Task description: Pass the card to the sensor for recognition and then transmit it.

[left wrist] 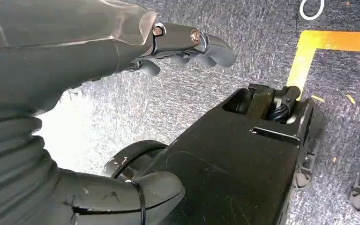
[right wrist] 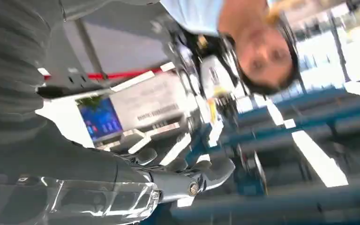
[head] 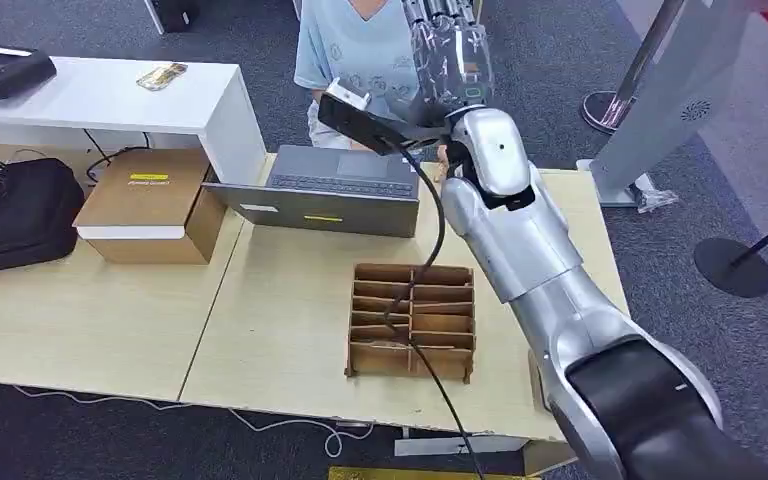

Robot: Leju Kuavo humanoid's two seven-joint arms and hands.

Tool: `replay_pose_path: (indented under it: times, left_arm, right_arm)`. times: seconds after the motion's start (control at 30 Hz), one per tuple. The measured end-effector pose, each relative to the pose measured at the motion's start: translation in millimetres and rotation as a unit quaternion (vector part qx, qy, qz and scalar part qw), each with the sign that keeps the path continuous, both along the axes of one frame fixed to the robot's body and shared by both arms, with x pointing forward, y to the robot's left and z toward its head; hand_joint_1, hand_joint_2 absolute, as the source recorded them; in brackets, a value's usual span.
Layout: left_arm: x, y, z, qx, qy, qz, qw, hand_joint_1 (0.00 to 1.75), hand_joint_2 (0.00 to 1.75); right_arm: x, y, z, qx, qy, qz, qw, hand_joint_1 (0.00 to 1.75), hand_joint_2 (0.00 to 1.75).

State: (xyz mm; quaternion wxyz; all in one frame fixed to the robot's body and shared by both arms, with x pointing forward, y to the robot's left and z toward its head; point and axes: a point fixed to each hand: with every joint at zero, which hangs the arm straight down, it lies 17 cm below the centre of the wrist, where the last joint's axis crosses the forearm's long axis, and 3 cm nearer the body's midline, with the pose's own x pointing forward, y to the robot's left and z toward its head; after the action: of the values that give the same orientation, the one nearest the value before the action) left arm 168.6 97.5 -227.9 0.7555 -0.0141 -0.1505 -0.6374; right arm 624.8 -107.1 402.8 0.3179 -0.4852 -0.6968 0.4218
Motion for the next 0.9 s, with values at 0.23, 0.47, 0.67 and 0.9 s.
replay_pose_path:
  times: [0.23, 0.47, 0.67, 0.9]
  left_arm:
    - [0, -2, 1, -0.004, 0.005, 0.006, 1.0, 0.0, 1.75]
    - [1, -3, 2, -0.006, 0.005, 0.005, 1.0, 0.0, 1.75]
    - [2, -4, 2, -0.005, 0.003, 0.0, 1.0, 0.0, 1.75]
    - [3, -4, 3, -0.003, 0.0, -0.006, 1.0, 0.0, 0.0]
  right_arm:
    - [27, -10, -28, -0.03, 0.087, -0.035, 0.995, 0.0, 1.75]
    - [39, -31, -54, -0.024, 0.141, -0.062, 0.988, 0.0, 1.75]
    - [44, -45, -64, -0.02, 0.16, -0.08, 0.984, 0.0, 1.75]
    - [47, -57, -64, -0.01, 0.162, -0.102, 0.982, 0.0, 1.75]
